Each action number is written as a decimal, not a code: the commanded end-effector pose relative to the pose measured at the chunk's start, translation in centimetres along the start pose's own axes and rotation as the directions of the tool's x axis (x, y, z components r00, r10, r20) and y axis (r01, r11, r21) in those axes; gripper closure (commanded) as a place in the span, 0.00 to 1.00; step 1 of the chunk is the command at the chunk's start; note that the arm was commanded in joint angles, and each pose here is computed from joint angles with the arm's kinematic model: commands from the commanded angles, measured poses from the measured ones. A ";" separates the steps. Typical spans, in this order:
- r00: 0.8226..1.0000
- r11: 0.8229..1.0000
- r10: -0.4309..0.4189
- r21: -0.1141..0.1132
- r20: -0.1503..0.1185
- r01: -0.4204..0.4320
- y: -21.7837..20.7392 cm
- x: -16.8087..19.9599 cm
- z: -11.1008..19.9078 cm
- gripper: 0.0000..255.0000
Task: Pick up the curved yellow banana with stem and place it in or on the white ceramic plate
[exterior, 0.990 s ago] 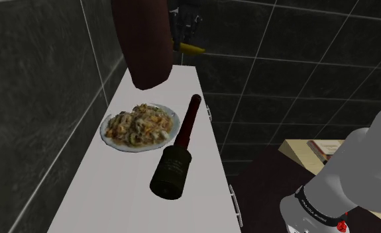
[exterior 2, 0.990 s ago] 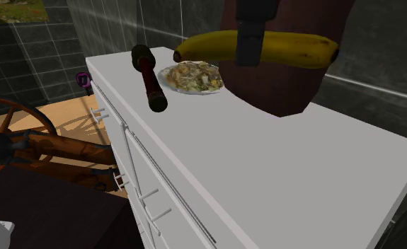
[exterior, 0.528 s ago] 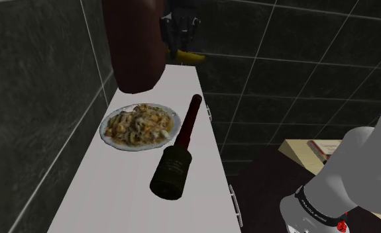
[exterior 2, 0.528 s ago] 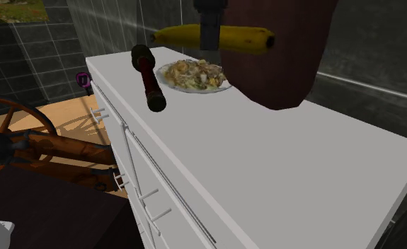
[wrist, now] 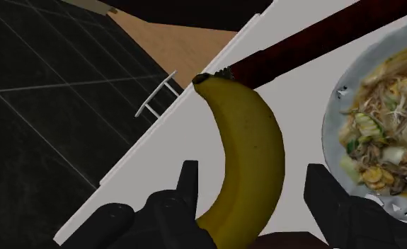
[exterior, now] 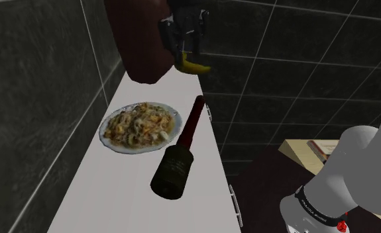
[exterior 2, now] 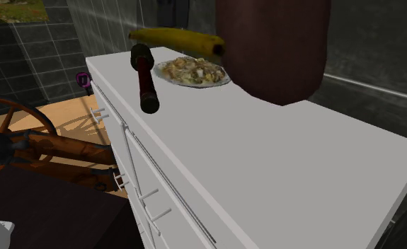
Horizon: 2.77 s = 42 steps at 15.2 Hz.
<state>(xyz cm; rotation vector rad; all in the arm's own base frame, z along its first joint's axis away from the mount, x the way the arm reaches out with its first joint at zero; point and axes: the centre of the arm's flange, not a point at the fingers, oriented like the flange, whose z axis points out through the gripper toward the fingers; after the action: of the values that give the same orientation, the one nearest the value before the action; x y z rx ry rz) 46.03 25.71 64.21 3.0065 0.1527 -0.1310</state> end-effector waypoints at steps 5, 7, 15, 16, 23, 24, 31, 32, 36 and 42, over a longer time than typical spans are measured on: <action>0.919 0.986 -0.024 -0.158 -0.394 -0.042 -3.3 -7.8 -0.2 0.00; 0.919 0.986 -0.024 -0.158 -0.394 -0.042 -3.1 -7.4 0.8 0.00; 0.919 0.986 -0.024 -0.158 -0.394 -0.042 -2.8 -6.7 2.5 0.00; 0.919 0.986 -0.024 -0.158 -0.394 -0.042 -2.8 -6.7 2.5 0.00; 0.919 0.986 -0.024 -0.158 -0.394 -0.042 -2.8 -6.7 2.5 1.00; 0.919 0.986 -0.024 -0.158 -0.394 -0.042 -2.8 -6.7 2.5 1.00; 0.951 0.981 0.139 -0.094 -0.277 -0.171 -3.1 -3.7 4.1 0.00; 0.952 0.969 0.218 -0.068 -0.214 -0.237 -3.1 -2.2 5.0 0.00; 0.932 0.935 0.350 -0.033 -0.095 -0.354 -2.9 0.2 7.9 0.00; 0.932 0.935 0.350 -0.033 -0.095 -0.354 -2.7 0.5 10.8 0.00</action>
<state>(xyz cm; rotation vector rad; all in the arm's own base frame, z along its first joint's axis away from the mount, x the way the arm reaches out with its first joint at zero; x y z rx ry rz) 45.35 27.15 53.52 2.9305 -0.3697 0.0407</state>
